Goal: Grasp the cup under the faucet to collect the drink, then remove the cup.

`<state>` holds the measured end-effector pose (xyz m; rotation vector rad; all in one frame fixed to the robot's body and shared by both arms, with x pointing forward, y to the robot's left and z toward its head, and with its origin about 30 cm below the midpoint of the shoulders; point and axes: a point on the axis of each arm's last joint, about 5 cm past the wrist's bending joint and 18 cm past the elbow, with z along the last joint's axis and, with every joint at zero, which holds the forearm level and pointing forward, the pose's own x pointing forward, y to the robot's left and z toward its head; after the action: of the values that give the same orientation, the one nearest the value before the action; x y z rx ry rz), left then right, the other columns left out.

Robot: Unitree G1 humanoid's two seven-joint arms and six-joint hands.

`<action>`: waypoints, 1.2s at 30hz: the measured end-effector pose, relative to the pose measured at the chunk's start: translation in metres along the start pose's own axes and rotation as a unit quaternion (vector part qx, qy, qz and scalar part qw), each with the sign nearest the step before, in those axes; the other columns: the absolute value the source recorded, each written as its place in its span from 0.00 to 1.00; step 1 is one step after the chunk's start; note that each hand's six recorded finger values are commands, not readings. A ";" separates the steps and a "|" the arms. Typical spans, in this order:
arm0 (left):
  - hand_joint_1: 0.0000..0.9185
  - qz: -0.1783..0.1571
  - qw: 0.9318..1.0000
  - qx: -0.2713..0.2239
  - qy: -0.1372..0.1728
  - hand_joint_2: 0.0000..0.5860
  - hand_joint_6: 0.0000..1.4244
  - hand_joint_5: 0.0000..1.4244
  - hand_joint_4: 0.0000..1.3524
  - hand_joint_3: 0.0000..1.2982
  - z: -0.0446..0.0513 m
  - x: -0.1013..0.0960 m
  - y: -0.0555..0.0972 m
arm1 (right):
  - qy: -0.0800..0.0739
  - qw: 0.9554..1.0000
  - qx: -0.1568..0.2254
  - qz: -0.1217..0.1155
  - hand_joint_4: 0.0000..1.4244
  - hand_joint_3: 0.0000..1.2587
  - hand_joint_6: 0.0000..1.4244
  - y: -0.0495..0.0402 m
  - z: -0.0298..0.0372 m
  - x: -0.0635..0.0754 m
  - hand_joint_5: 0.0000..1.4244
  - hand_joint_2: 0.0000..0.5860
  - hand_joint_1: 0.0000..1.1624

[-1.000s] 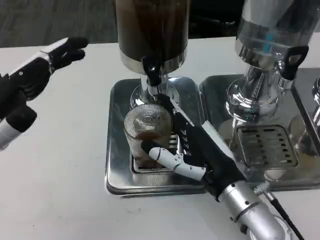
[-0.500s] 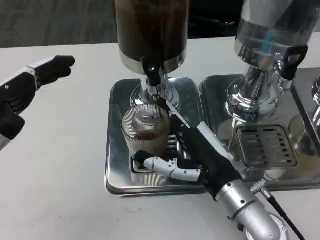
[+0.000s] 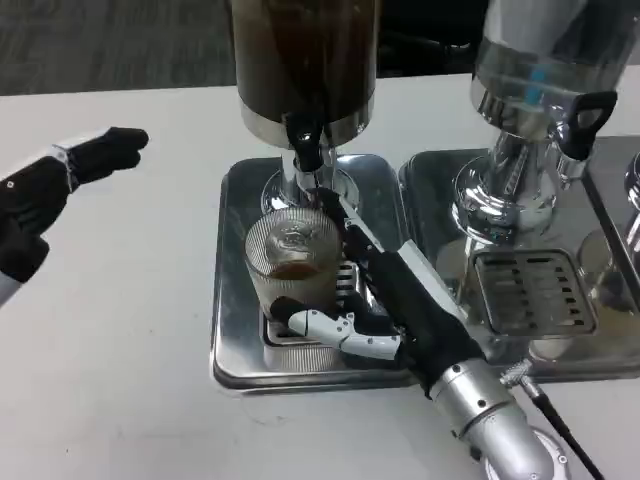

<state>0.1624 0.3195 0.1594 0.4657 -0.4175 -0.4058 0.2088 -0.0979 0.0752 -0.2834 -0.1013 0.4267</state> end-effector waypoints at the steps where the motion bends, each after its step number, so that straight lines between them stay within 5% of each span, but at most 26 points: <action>1: 0.00 0.000 1.000 0.000 0.001 0.16 0.07 0.11 0.11 0.19 -0.0001 0.000 0.000 | 0.000 1.000 -0.001 -0.004 0.00 0.00 0.00 0.0008 0.0001 0.000 0.00 0.31 0.61; 10: 0.00 -0.001 1.000 -0.005 0.009 0.16 0.07 0.11 0.12 0.19 -0.0009 -0.002 -0.001 | 0.008 1.000 0.005 -0.025 0.00 0.00 0.00 0.0055 -0.0016 0.003 0.00 0.32 0.59; 36: 0.00 -0.005 1.000 -0.007 0.026 0.16 0.08 0.13 0.15 0.22 -0.0017 -0.006 0.002 | 0.021 1.000 0.016 -0.003 0.00 0.00 0.00 0.0062 -0.0158 0.010 0.00 0.30 0.55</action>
<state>0.1589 0.3240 0.1571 0.4628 -0.3627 -0.4051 0.2176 -0.0923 0.0586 -0.2613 -0.0539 0.4165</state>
